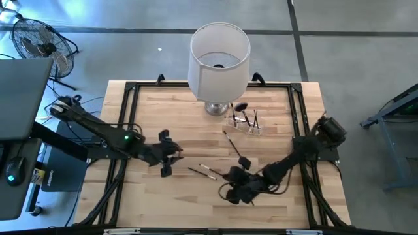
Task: Put items in baskets/containers
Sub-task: Put the eyeshadow brush into the transparent organizer
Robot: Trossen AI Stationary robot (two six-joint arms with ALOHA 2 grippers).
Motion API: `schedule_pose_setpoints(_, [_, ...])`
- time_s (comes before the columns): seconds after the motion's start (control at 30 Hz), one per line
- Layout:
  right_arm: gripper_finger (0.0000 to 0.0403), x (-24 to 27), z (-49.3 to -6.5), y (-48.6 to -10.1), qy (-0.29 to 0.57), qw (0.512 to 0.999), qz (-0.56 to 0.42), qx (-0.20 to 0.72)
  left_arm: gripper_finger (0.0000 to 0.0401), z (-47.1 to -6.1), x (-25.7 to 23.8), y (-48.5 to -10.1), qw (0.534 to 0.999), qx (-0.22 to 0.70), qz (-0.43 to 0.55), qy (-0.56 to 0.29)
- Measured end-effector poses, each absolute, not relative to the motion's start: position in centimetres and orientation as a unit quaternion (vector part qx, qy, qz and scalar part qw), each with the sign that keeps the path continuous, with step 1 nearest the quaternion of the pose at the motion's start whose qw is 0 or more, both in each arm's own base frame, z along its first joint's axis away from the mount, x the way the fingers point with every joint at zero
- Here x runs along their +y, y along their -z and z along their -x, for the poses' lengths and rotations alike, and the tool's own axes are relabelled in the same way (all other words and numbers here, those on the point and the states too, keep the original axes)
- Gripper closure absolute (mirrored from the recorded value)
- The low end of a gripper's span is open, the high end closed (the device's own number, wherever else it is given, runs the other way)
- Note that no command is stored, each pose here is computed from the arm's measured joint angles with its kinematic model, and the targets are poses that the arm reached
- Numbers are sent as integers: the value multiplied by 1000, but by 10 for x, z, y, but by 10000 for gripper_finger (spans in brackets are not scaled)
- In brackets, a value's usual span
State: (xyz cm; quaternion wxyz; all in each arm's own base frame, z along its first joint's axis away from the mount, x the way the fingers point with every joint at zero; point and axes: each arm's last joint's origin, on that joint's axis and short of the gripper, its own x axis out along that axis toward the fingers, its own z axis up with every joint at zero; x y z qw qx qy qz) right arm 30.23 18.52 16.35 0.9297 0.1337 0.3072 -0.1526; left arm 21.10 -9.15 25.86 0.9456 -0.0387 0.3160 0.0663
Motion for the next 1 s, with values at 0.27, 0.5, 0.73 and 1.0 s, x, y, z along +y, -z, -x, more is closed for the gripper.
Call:
schedule_pose_setpoints(0.27, [390,177,-241,-178,204,942,-203,175,258,-200,-103,-259,980,167,73,-75])
schedule_pose_setpoints(0.5, [390,141,-214,-179,117,952,-284,-7,258,-215,-102,-242,987,1,141,-73])
schedule_pose_setpoints(0.73, [390,117,-240,-209,-10,968,-226,-105,258,-248,-97,-249,979,-127,160,-23])
schedule_pose_setpoints(1.0, [390,107,-260,-234,-59,976,-150,-148,258,-296,-99,-270,975,-164,145,19])
